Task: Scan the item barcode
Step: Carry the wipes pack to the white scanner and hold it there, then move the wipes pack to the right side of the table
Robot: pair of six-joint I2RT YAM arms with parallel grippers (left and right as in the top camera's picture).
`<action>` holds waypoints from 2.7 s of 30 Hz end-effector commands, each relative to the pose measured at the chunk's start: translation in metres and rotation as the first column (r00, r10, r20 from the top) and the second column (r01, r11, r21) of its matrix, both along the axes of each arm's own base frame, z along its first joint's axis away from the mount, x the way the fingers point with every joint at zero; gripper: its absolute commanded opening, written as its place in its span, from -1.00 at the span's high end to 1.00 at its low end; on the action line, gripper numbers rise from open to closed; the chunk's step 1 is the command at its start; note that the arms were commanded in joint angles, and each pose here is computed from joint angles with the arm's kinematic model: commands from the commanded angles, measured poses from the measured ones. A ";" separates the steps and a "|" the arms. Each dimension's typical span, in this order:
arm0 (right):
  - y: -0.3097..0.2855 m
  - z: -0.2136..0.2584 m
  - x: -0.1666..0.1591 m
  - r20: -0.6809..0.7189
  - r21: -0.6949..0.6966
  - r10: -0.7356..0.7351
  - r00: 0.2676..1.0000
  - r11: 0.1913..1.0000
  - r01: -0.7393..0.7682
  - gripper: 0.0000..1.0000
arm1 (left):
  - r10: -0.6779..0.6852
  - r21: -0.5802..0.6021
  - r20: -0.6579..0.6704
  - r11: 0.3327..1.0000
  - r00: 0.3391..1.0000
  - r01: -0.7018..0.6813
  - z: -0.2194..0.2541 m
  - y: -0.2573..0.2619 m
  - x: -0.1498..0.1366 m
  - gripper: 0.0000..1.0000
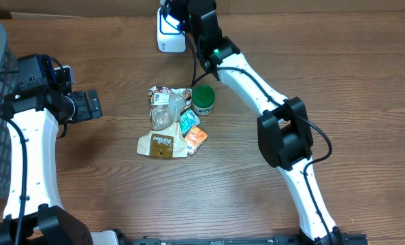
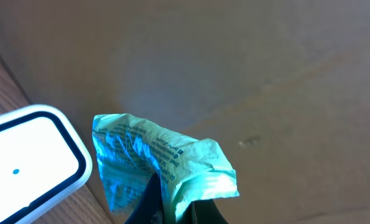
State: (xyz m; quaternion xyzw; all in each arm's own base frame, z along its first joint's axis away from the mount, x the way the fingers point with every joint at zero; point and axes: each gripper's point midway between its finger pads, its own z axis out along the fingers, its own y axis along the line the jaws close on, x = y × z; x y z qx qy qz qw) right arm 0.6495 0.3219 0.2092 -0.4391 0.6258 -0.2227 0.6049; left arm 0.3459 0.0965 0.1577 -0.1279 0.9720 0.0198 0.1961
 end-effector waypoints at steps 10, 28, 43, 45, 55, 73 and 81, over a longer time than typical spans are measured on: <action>0.028 -0.003 -0.010 0.050 -0.105 0.054 0.997 0.993 -0.049 0.92 | 0.013 -0.011 0.010 1.000 1.000 -0.013 0.002 0.000 0.002 -0.99; -0.022 0.146 -0.079 -0.159 0.322 0.032 0.987 0.947 0.022 0.92 | 0.013 -0.011 0.010 1.000 1.000 -0.013 0.002 0.000 0.002 -0.99; -0.176 0.129 -0.194 -0.825 0.536 0.156 0.543 0.518 0.667 0.92 | 0.013 -0.011 0.010 1.000 1.000 -0.013 0.002 0.000 0.002 -0.99; -0.203 0.110 -0.196 -0.870 0.483 0.155 0.468 0.460 0.745 0.92 | 0.013 -0.011 0.010 1.000 1.000 -0.013 0.002 0.000 0.002 -0.99; -0.289 -0.001 -0.199 -0.958 0.258 0.193 0.211 0.265 0.929 0.92 | 0.013 -0.011 0.010 1.000 1.000 -0.013 0.002 0.000 0.002 -0.99; -0.305 -0.140 -0.230 -0.958 0.141 0.271 0.090 0.175 0.974 0.92 | 0.013 -0.011 0.010 1.000 1.000 -0.013 0.002 0.000 0.002 -0.99; -0.309 -0.156 -0.242 -0.970 0.087 0.241 0.044 0.169 0.982 0.92 | 0.013 -0.011 0.010 1.000 1.000 -0.013 0.002 0.000 0.002 -0.99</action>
